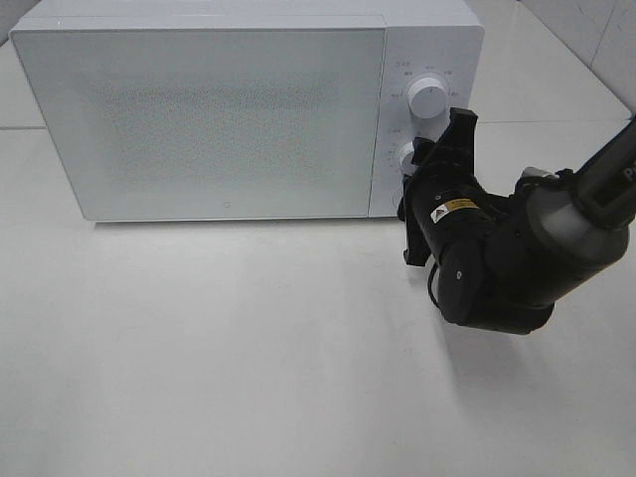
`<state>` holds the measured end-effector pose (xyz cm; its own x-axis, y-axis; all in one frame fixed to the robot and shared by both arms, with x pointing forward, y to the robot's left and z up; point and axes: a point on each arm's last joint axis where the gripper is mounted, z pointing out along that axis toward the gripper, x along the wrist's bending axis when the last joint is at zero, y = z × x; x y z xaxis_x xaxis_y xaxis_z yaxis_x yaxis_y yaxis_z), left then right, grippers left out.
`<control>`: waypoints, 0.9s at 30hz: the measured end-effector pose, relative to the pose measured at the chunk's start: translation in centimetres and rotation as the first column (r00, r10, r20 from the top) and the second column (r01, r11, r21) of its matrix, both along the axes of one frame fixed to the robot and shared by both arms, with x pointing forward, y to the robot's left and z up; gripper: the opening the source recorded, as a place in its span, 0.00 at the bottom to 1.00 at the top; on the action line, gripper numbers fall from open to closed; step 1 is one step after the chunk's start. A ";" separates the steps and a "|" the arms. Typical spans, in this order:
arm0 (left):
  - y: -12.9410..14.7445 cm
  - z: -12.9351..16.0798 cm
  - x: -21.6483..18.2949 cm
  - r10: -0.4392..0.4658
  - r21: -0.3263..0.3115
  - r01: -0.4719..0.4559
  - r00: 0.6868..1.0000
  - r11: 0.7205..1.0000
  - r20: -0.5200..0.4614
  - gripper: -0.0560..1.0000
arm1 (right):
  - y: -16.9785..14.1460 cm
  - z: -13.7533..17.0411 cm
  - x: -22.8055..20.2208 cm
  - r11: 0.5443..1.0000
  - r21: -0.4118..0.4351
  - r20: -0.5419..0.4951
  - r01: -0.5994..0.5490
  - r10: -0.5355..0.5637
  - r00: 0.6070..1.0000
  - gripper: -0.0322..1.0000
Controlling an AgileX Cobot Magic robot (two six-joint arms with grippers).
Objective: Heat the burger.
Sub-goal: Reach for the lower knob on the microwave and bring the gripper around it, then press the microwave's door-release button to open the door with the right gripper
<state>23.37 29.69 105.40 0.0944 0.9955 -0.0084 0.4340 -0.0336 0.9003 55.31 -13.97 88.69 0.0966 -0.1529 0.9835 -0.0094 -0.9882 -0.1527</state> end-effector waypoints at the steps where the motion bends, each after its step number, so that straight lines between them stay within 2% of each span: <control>1: 0.0 0.0 0.0 0.000 0.000 0.000 1.000 1.000 0.000 0.99 | 0.0 0.0 0.0 1.000 -0.016 0.000 0.002 -0.002 1.000 0.46; 8: 0.0 0.0 0.0 0.000 0.000 0.000 1.000 1.000 0.000 0.99 | 0.0 0.0 0.0 0.999 -0.042 -0.001 0.004 -0.004 1.000 0.49; 10: 0.0 0.0 0.0 0.000 0.000 0.000 1.000 1.000 0.000 0.99 | 0.4 0.1 -0.1 0.998 -0.060 0.004 -0.017 0.017 1.000 0.61; 11: 0.0 0.0 0.0 0.000 0.000 0.000 1.000 1.000 0.000 0.99 | 0.4 0.1 -0.1 0.998 -0.060 0.004 -0.017 0.017 1.000 0.61; 12: 0.0 0.0 0.0 0.000 0.000 0.000 1.000 1.000 0.000 0.99 | 0.3 0.4 -0.3 0.998 -0.061 0.006 -0.023 0.023 1.000 0.69; 14: 0.0 0.0 0.0 0.000 0.000 0.000 1.000 1.000 0.000 0.99 | 0.1 0.5 -0.6 0.997 -0.069 -0.007 -0.030 0.030 1.000 0.73; 15: 0.0 0.0 0.0 0.000 0.000 0.000 1.000 1.000 0.000 0.99 | 0.0 0.5 -0.9 0.996 -0.083 -0.016 -0.036 0.034 0.999 0.80; 16: 0.0 0.0 0.0 0.000 0.000 0.000 1.000 1.000 0.000 0.99 | -0.3 0.4 -1.4 0.993 -0.110 -0.040 -0.051 0.047 0.998 0.82; 21: 0.0 0.0 0.0 0.000 0.000 0.000 1.000 1.000 0.000 0.99 | -0.6 0.4 -2.6 0.977 -0.176 -0.068 -0.122 0.112 0.991 0.84; 27: 0.0 0.0 0.0 0.000 0.000 0.000 1.000 1.000 0.000 0.99 | -1.2 1.1 -4.5 0.945 -0.252 -0.106 -0.208 0.187 0.977 0.80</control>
<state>23.37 29.69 105.40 0.0944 0.9955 -0.0084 0.4340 -0.0336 0.9003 50.81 -15.17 89.79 0.1787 0.1372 0.9743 0.1885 -0.9767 0.1029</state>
